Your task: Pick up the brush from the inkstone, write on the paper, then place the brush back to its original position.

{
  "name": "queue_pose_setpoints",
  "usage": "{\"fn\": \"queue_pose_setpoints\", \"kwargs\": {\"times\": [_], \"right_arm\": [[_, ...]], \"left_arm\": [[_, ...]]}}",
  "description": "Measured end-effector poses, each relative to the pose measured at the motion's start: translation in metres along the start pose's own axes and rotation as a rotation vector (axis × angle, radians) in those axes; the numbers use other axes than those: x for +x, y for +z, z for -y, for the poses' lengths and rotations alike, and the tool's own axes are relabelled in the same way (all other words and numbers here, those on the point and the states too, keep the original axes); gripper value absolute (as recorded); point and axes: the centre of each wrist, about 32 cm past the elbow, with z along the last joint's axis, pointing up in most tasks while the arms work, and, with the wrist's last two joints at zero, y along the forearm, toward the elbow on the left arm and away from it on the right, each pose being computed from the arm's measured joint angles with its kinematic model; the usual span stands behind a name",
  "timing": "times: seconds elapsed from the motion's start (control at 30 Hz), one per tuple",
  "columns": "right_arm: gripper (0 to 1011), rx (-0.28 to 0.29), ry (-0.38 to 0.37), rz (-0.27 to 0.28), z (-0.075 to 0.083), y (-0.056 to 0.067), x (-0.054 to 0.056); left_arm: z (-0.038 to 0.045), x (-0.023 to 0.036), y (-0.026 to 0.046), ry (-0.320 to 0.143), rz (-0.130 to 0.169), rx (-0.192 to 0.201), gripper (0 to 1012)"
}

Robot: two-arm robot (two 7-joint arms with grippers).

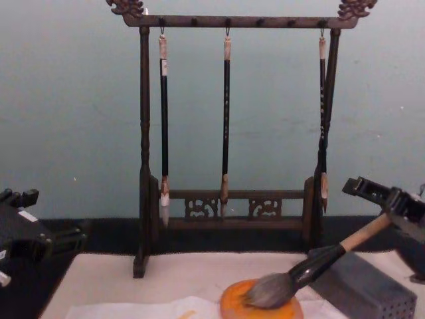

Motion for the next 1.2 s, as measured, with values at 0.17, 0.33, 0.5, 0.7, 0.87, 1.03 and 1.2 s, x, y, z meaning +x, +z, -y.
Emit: {"fn": "queue_pose_setpoints", "kwargs": {"times": [0.17, 0.33, 0.5, 0.7, 0.87, 1.03, 1.2], "right_arm": [[1000, -0.005, -0.004, -0.002, 0.005, -0.001, 0.001], [1000, -0.005, -0.013, -0.005, 0.008, -0.002, 0.003], [1000, -0.004, -0.016, -0.005, 0.009, -0.002, 0.003], [1000, -0.001, -0.014, -0.004, 0.008, -0.001, 0.003], [1000, -0.013, -0.021, -0.005, 0.009, -0.001, 0.003], [1000, -0.024, -0.036, -0.003, 0.011, -0.001, 0.003], [1000, -0.032, -0.050, 0.002, 0.013, -0.002, 0.004]], "left_arm": [[0.0000, 0.0000, 0.0000, 0.000, 0.000, 0.000, 1001], [0.0000, 0.0000, 0.0000, 0.000, 0.000, 0.000, 1001], [0.0000, 0.0000, 0.0000, 0.000, 0.000, 0.000, 1001], [0.0000, 0.0000, 0.0000, 0.000, 0.000, 0.000, 1001], [0.0000, 0.0000, 0.0000, 0.000, 0.000, 0.000, 1001], [0.0000, 0.0000, 0.0000, 0.000, 0.000, 0.000, 1001], [0.0000, 0.0000, 0.0000, 0.000, 0.000, 0.000, 1001]]}}
